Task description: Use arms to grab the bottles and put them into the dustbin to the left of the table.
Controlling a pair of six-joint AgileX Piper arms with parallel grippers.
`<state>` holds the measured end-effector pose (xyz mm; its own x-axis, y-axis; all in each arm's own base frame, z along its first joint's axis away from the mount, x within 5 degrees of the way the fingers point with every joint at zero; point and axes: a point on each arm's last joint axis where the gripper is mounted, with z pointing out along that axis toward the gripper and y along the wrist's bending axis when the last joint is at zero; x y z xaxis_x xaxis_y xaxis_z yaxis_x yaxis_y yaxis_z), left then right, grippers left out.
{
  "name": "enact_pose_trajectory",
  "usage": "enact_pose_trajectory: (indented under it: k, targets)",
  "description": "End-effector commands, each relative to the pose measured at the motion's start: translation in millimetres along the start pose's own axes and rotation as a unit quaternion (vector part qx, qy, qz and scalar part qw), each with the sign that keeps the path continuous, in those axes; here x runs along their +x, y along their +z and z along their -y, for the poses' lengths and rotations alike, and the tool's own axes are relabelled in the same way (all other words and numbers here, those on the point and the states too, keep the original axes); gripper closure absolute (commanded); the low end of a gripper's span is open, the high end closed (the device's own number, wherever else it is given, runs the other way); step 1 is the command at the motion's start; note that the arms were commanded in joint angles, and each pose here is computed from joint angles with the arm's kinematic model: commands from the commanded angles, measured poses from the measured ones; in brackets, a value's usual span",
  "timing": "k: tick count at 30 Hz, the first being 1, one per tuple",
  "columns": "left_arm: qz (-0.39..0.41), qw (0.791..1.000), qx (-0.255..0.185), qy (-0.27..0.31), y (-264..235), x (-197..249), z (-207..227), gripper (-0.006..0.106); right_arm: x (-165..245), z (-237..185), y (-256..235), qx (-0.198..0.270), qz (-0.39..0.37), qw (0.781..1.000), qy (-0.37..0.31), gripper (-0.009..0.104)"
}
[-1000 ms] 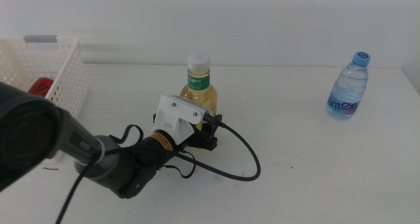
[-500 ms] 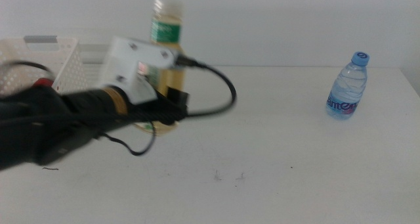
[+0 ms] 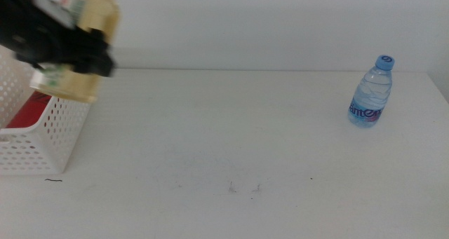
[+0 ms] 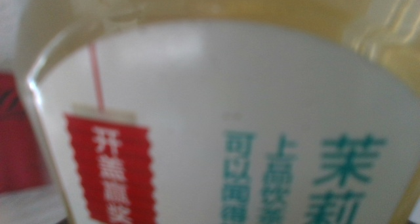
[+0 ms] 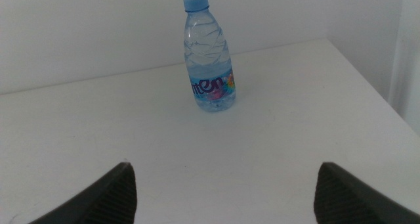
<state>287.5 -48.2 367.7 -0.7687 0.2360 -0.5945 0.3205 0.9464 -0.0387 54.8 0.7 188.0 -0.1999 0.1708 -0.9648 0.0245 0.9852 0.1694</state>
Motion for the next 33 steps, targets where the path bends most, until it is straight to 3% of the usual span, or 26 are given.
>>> enact_pose_trajectory:
  k: [1,6,9,17,22,25,33]
  targets:
    - [-0.016,1.0,-0.009,0.004,-10,-11,-30,0.098,0,1,0,0.005,0.004,1.0,-0.006,0.01]
    - [-0.059,0.995,-0.054,-0.057,-1,-18,-121,0.098,0,1,0,0.005,0.004,1.0,-0.006,0.01]
    - [-0.077,0.993,-0.058,-0.072,21,-15,-157,0.098,0,1,0,0.005,0.004,1.0,-0.006,0.01]
    - [-0.147,0.984,-0.026,-0.097,87,3,-185,0.098,0,1,0,0.005,0.004,1.0,-0.006,0.01]
    - [-0.163,0.982,-0.007,-0.099,106,10,-188,0.089,0,1,0,0.005,0.004,1.0,-0.006,0.01]
    - [-0.172,0.98,-0.002,-0.103,114,13,-190,0.076,0,1,0,0.005,0.004,1.0,-0.006,0.01]
    - [-0.172,0.98,0.004,-0.098,118,12,-188,0.011,0,1,0,0.005,0.004,1.0,-0.006,0.01]
